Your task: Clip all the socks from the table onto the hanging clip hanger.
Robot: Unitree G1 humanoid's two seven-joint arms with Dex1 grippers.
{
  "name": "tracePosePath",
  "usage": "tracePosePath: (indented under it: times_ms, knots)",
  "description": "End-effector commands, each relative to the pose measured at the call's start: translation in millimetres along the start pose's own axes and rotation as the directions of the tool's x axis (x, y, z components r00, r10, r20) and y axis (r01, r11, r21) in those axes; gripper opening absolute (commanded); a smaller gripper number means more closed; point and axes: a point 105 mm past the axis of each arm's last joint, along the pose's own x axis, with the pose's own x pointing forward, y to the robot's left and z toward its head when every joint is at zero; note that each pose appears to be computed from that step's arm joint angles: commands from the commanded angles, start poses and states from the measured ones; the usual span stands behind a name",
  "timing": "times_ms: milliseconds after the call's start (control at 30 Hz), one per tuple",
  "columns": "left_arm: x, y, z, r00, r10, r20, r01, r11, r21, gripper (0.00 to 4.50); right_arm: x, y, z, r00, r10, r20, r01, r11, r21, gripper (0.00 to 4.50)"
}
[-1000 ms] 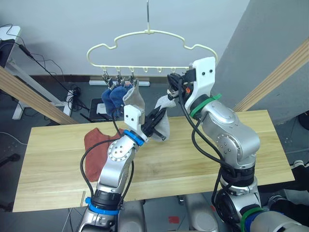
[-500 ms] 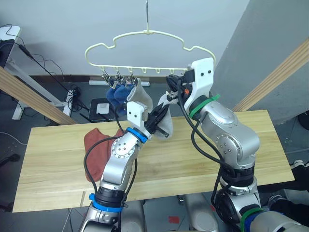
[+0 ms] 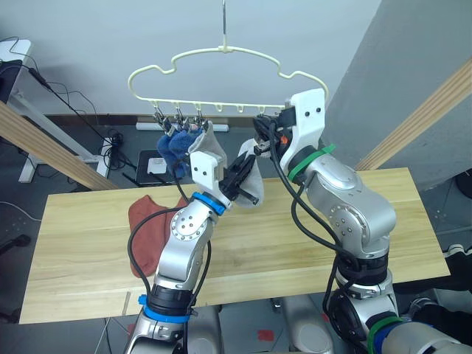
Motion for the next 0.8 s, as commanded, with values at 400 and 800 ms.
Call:
tracePosePath:
  times_ms: [400, 800]
  knots:
    - [5.3, -7.7, 17.7, 0.998, -0.01, 0.068, 0.01, 1.0, -0.004, 0.0, -3.9, 6.1, 6.7, 1.0, 0.012, 0.025, -0.012, 1.0, 0.023, 4.13]
    - [1.5, -7.8, 11.9, 0.999, -0.033, 0.037, 0.032, 0.999, 0.013, 0.0, -49.3, 19.2, 14.9, 0.975, 0.221, 0.028, -0.22, 0.975, -0.032, 4.46]
